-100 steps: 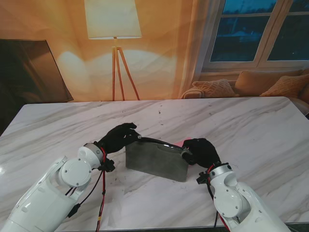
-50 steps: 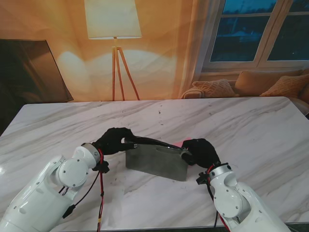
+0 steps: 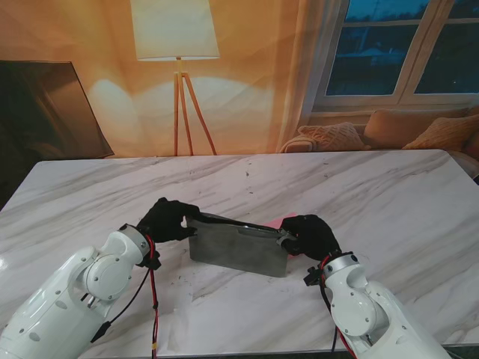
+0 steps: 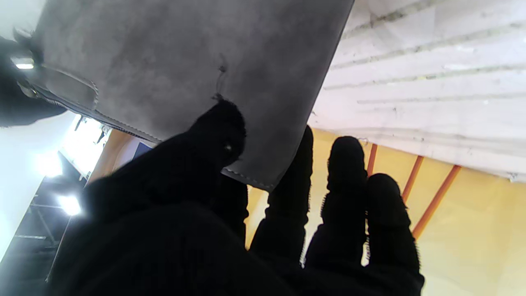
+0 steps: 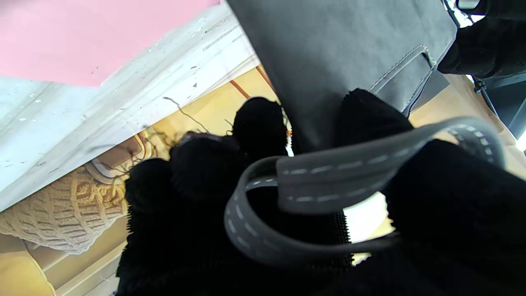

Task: Collect documents into a storage pouch

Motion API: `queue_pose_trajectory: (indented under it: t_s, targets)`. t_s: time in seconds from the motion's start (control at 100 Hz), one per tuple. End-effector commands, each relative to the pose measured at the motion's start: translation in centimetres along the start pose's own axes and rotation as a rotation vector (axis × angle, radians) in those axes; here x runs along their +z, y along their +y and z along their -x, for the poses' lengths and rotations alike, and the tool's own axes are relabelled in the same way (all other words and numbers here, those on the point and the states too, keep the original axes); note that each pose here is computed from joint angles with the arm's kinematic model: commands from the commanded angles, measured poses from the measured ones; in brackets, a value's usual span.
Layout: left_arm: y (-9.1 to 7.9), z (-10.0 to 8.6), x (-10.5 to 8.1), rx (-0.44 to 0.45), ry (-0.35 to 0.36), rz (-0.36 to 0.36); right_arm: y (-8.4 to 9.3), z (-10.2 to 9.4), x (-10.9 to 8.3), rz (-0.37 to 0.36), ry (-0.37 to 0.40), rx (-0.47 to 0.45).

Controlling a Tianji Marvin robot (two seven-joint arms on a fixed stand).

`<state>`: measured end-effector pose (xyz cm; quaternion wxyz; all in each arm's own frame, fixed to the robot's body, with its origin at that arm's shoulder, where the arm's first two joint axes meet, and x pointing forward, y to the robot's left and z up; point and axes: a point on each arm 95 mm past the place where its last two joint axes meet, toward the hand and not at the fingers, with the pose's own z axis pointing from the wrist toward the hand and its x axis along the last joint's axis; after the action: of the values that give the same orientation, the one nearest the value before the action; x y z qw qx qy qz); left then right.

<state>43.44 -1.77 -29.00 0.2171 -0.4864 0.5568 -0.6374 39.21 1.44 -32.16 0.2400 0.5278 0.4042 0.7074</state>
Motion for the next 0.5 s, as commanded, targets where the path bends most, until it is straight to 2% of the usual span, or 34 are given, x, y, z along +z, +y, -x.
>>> queue_pose_trajectory:
  t_s: [0.0, 0.13, 0.49]
  targets:
    - [0.4, 0.4, -0.2, -0.004, -0.016, 0.005, -0.3, 0.2, -0.3, -0.025, -0.019, 0.001]
    - [0.3, 0.7, -0.5, 0.029, -0.029, -0.027, -0.2, 0.4, -0.4, -0.054, -0.042, 0.008]
    - [-0.1, 1.5, -1.6, 0.038, -0.083, -0.059, -0.1, 1.3, -0.1, -0.105, -0.097, -0.017]
